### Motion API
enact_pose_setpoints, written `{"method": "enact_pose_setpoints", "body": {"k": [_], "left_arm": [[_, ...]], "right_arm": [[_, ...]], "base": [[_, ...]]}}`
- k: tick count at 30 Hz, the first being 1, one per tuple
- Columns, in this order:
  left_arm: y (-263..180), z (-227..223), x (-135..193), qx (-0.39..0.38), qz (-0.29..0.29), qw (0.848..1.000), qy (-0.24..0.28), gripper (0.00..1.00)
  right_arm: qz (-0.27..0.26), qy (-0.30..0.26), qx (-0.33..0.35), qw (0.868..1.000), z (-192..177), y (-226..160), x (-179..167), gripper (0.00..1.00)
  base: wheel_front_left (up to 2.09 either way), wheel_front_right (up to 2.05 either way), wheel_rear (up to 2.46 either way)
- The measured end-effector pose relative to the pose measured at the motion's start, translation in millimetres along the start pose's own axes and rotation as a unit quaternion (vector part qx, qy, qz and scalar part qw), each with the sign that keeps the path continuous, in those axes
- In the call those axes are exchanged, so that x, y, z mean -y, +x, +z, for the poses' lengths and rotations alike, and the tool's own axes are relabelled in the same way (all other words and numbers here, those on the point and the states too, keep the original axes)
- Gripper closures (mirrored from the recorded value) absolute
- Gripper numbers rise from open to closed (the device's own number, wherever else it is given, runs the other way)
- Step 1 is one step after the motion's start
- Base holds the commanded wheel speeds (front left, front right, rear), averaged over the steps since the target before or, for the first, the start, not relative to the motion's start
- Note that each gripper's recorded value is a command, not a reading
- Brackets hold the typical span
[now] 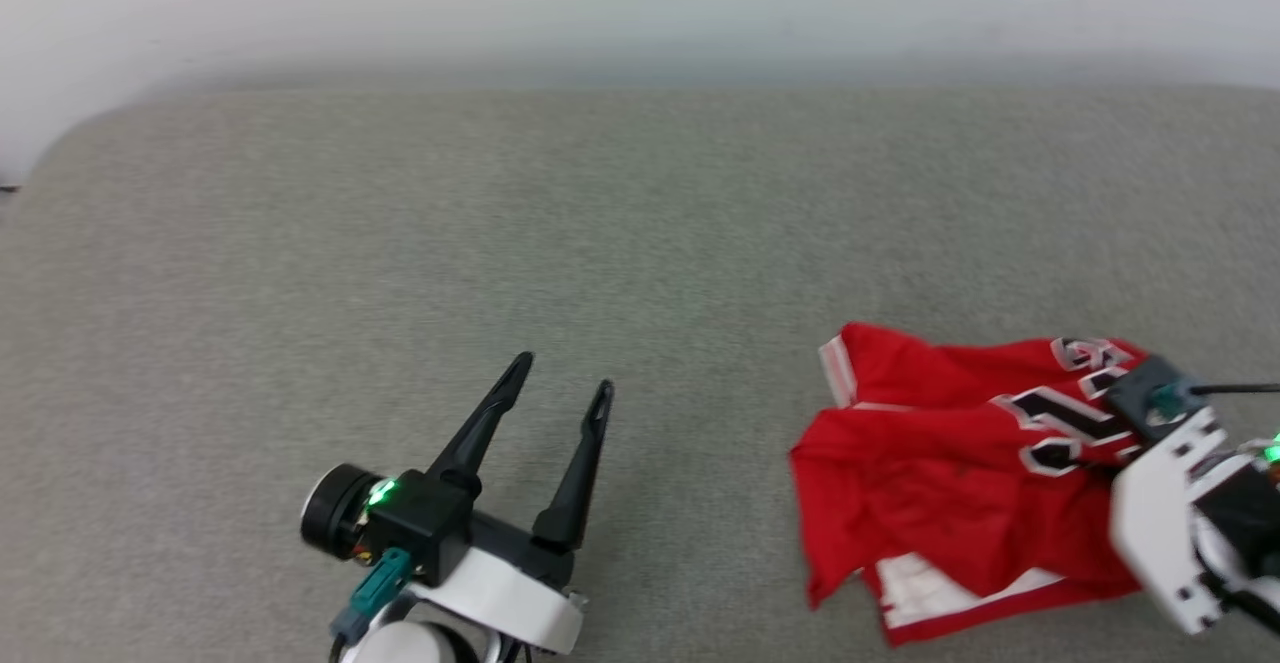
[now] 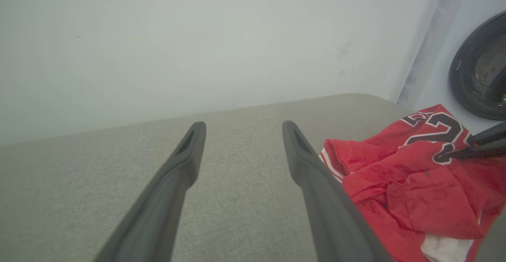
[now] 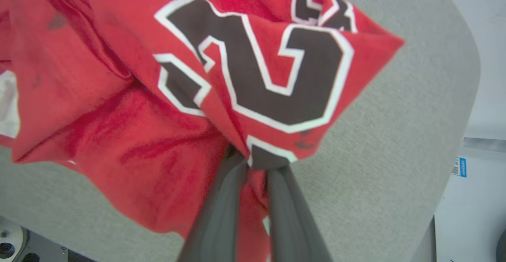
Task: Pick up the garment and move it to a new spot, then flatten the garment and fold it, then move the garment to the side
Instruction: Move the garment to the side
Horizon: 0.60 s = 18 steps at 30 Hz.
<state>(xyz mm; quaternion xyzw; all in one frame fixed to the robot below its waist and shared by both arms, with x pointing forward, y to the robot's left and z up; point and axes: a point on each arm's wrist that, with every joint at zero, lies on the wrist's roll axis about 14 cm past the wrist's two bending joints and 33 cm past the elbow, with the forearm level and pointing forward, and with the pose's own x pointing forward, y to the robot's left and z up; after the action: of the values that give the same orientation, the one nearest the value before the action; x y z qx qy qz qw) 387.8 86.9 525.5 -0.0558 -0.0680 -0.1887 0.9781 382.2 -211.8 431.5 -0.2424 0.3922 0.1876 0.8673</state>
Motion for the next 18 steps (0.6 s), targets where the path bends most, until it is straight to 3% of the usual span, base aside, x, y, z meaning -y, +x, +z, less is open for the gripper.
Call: {"method": "enact_pose_setpoints", "body": {"k": [7, 18], "left_arm": [[38, -8, 43, 0.006, -0.088, 0.996, -0.016, 0.00], [97, -34, 73, 0.022, -0.183, 0.982, -0.028, 0.00]], "right_arm": [[-0.079, -0.008, -0.044, 0.996, -49, -10, 77, 1.00], [-0.199, 0.003, -0.094, 0.976, -103, -9, 193, 1.00]], "base": [[0.00, 0.00, 0.00], [0.00, 0.00, 0.00]]}}
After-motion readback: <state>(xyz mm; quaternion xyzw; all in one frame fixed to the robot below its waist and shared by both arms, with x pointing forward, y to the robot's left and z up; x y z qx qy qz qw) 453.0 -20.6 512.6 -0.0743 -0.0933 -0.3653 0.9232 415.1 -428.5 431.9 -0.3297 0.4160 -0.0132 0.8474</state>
